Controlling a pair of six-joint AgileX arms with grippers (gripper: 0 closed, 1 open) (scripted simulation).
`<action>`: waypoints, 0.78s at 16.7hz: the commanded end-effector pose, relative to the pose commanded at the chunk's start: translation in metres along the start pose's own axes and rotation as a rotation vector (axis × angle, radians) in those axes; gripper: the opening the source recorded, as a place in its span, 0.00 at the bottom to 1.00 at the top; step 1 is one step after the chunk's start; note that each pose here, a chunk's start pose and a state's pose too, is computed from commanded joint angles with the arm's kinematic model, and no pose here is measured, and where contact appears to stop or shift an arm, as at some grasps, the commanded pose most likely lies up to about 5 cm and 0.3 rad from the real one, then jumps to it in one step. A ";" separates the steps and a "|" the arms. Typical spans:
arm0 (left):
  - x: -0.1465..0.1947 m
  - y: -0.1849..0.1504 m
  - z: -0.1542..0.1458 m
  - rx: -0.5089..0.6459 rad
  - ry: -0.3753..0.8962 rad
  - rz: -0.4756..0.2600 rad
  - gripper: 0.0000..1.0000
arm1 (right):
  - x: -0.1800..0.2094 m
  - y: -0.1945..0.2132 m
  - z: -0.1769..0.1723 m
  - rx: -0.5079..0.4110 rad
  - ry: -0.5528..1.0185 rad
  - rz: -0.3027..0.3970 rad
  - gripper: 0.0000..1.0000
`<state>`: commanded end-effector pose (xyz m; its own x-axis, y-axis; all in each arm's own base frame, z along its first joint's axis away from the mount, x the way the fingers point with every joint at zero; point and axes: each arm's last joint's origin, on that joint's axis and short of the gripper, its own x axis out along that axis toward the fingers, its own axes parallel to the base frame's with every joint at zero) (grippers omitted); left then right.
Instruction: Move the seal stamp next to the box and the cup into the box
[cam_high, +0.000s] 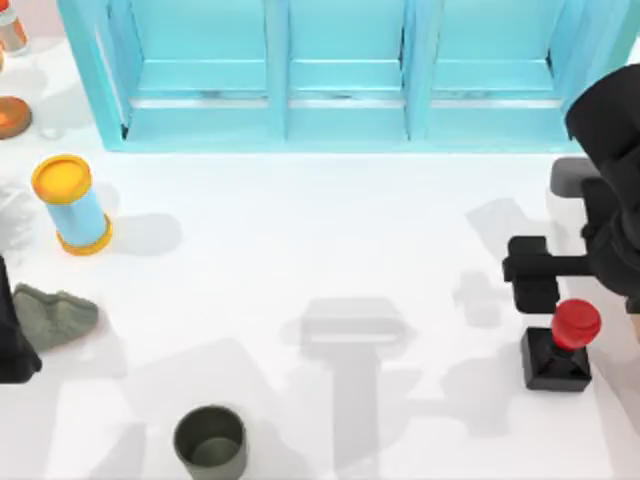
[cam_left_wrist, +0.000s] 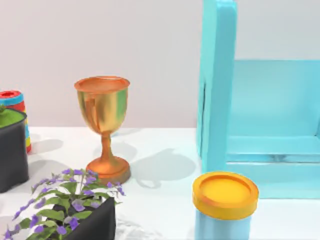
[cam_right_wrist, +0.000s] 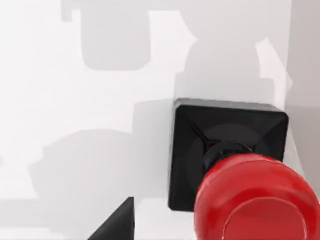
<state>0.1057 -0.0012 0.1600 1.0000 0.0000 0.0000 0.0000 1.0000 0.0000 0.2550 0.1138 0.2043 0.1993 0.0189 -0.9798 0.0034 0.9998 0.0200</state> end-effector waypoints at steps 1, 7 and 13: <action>0.000 0.000 0.000 0.000 0.000 0.000 1.00 | 0.000 0.000 0.000 0.000 0.000 0.000 1.00; 0.000 0.000 0.000 0.000 0.000 0.000 1.00 | -0.001 0.000 0.000 -0.002 0.000 0.000 1.00; 0.000 0.000 0.000 0.000 0.000 0.000 1.00 | -0.039 0.005 0.013 -0.005 0.018 -0.009 1.00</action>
<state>0.1057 -0.0012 0.1600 1.0000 0.0000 0.0000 0.0000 1.0000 0.0000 0.2603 0.1177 0.2454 0.1819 0.0096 -0.9833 0.0002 1.0000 0.0098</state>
